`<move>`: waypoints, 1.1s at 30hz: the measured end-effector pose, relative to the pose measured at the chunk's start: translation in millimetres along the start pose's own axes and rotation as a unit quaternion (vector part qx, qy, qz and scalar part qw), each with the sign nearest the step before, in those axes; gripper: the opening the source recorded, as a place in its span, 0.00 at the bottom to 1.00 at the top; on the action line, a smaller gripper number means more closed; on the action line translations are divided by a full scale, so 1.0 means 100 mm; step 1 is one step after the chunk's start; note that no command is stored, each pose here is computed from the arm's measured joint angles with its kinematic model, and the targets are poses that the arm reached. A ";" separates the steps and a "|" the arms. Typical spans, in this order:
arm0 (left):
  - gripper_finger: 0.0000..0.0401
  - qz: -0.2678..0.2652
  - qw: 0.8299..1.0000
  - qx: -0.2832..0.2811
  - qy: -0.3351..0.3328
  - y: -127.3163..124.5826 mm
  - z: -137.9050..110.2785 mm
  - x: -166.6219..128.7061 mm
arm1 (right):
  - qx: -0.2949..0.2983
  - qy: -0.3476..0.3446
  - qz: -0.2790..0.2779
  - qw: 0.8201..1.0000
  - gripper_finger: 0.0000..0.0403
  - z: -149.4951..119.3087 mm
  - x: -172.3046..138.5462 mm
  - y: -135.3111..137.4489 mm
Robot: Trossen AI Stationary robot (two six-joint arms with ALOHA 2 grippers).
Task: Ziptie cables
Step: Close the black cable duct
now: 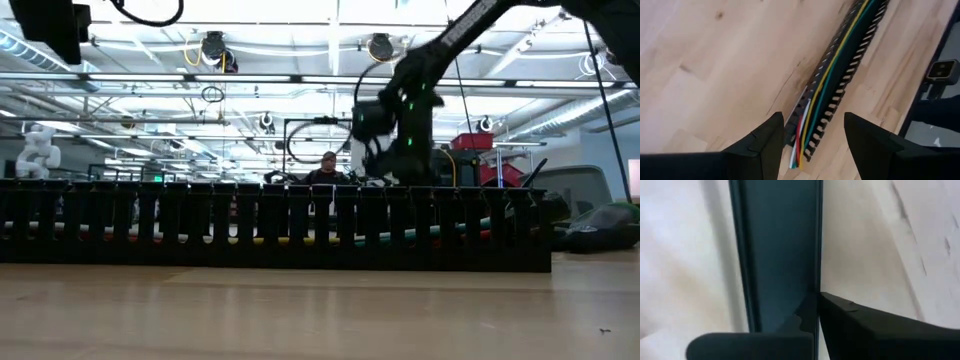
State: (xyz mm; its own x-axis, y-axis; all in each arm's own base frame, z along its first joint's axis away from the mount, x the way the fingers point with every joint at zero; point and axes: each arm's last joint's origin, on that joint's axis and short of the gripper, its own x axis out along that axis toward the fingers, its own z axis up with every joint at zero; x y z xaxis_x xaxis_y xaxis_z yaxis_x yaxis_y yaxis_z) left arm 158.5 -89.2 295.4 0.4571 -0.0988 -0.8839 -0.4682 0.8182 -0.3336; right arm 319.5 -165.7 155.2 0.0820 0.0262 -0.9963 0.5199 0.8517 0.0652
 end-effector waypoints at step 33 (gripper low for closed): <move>0.50 0.062 0.957 0.259 -0.115 0.04 0.40 0.39 | 0.060 -0.165 0.138 0.975 0.00 -1.01 -1.46 1.50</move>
State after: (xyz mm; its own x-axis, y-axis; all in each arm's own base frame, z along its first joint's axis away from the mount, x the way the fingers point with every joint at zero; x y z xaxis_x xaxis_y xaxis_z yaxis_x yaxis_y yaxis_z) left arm 204.3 -67.5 273.1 0.6049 0.0969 -0.7904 -0.1198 0.9923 0.0299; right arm 299.0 10.9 304.4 0.4913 0.0589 -0.8690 0.5330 0.7688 0.3534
